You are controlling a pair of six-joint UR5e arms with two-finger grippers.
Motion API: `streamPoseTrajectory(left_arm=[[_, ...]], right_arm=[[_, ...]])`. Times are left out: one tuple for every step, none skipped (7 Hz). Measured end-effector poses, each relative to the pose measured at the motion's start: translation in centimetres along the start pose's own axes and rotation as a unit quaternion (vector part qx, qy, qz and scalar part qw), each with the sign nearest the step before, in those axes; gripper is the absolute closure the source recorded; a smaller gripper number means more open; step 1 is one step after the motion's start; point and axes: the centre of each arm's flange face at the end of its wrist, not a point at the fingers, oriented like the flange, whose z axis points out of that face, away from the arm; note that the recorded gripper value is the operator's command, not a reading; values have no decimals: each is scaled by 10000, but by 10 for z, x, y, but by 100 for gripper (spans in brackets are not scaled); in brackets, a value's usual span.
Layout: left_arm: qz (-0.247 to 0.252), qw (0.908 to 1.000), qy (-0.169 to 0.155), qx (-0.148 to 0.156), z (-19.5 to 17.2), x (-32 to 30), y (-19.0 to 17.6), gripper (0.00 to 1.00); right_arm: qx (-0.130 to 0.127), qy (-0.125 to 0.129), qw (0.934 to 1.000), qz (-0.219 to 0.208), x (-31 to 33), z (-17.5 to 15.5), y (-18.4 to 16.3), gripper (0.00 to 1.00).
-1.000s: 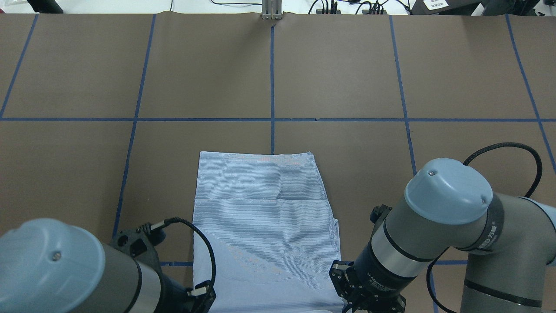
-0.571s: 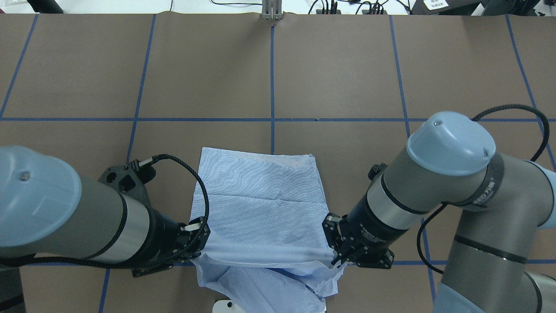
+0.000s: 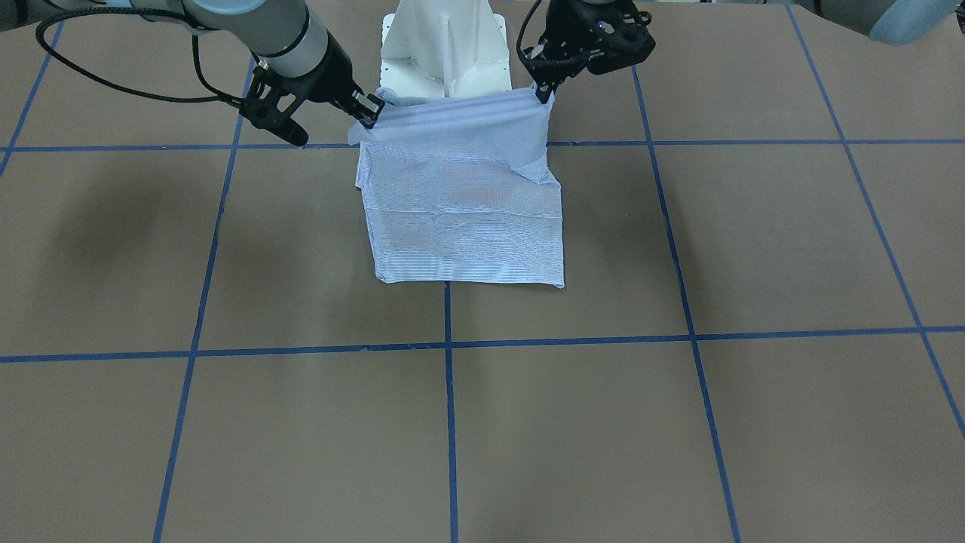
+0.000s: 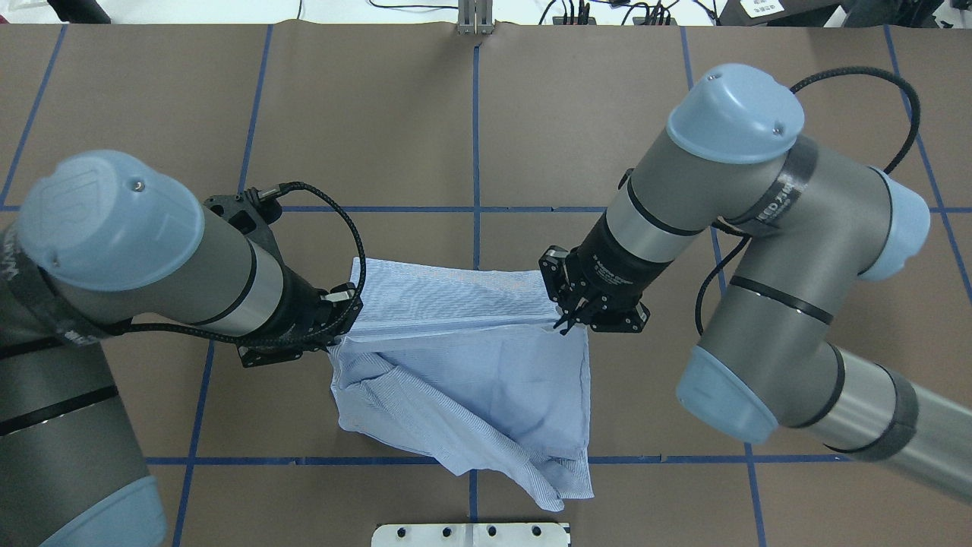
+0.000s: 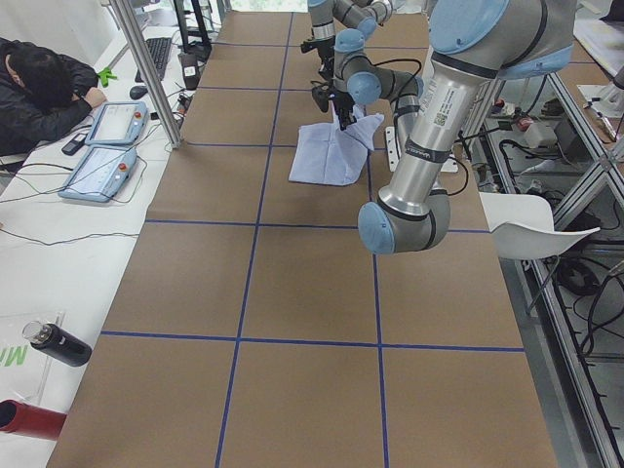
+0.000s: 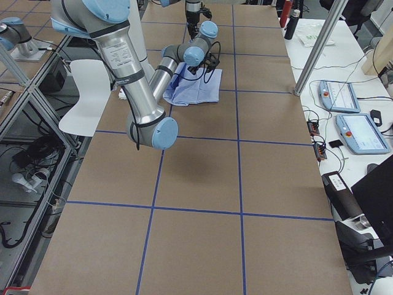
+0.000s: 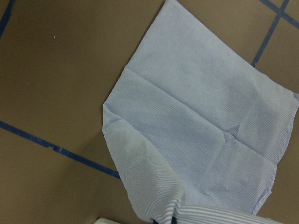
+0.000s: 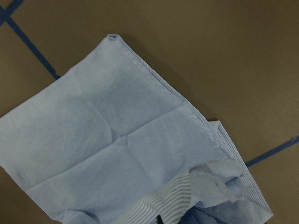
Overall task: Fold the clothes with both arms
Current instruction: 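Lift the near edge with both grippers and fold it away from the robot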
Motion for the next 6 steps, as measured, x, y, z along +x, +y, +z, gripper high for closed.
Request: streamPoseTrajectory(left_arm=[[-36, 9999, 28, 94, 11, 5, -18, 100], [-57, 9998, 79, 153, 24, 10, -32, 100], [-66, 9997, 121, 184, 43, 14, -45, 100], [-82, 9997, 133, 205, 65, 18, -58, 100], [-103, 9996, 130, 228, 85, 19, -70, 100], [-133, 9995, 123, 260, 96, 19, -80, 100]], right_arm=[[101, 35, 9999, 26, -19, 4, -19, 100], [197, 89, 9998, 41, -35, 9, -35, 100], [292, 106, 9995, 33, -48, 18, -49, 100], [346, 61, 9994, -2, -60, 31, -64, 100], [362, 13, 9993, -38, -66, 45, -77, 100], [377, 12, 9993, -53, -68, 55, -88, 100]])
